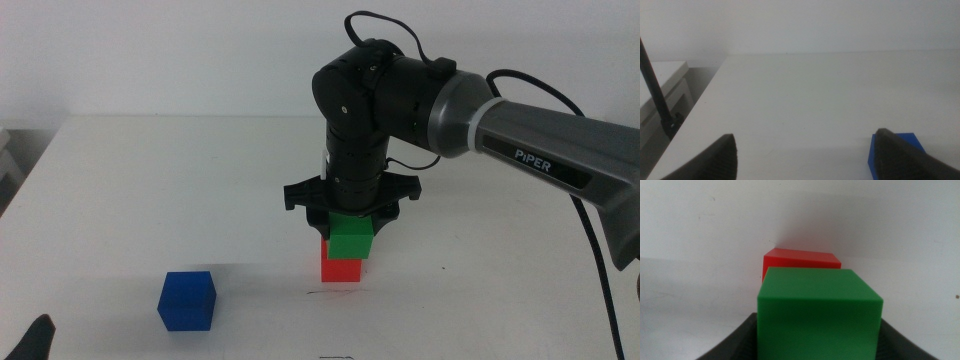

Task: Stack red cubes first, then green, then blue cubes in a specific spot.

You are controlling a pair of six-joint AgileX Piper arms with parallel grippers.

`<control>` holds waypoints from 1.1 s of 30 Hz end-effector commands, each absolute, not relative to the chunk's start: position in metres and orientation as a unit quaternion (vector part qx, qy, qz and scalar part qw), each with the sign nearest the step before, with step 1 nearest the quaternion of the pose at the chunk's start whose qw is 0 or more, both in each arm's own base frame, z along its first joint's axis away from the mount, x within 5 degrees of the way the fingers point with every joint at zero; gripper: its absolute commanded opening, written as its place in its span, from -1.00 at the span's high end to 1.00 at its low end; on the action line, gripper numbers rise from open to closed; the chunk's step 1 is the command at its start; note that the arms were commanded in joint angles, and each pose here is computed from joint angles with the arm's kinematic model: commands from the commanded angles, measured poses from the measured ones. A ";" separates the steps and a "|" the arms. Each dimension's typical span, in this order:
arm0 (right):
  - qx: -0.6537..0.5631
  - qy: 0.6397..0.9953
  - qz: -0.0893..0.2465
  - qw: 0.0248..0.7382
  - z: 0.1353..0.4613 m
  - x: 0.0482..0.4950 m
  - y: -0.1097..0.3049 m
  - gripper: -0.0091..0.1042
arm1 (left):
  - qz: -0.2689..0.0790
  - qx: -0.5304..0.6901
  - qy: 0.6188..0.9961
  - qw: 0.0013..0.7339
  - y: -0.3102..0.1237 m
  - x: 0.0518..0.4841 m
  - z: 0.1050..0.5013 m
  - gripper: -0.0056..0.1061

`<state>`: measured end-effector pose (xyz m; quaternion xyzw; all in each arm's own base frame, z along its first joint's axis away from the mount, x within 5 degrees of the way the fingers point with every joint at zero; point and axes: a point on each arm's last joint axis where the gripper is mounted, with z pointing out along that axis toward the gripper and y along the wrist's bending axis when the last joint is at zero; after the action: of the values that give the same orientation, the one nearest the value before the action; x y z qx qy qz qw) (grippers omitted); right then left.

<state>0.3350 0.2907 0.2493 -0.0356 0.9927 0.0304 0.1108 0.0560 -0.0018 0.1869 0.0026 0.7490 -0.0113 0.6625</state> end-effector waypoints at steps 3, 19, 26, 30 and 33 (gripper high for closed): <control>-0.040 0.988 0.045 0.143 0.278 0.331 0.287 0.86 | -0.015 -0.006 0.712 0.702 -0.001 0.055 0.196 -0.77; -0.041 0.984 0.053 0.166 0.276 0.334 0.292 0.86 | -0.015 -0.006 0.712 0.702 -0.001 0.055 0.196 -0.77; -0.035 0.986 0.044 0.159 0.276 0.333 0.290 0.86 | -0.015 -0.006 0.712 0.702 -0.001 0.055 0.196 -0.77; -0.031 0.986 0.045 0.160 0.280 0.332 0.288 0.86 | -0.015 -0.006 0.712 0.702 -0.001 0.055 0.196 -0.77; -0.029 0.985 0.048 0.163 0.283 0.332 0.288 0.86 | -0.015 -0.006 0.712 0.702 -0.001 0.055 0.196 -0.77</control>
<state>0.3361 0.2945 0.2429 -0.0298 0.9924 0.0251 0.1165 0.0560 -0.0018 0.1869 0.0026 0.7490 -0.0113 0.6625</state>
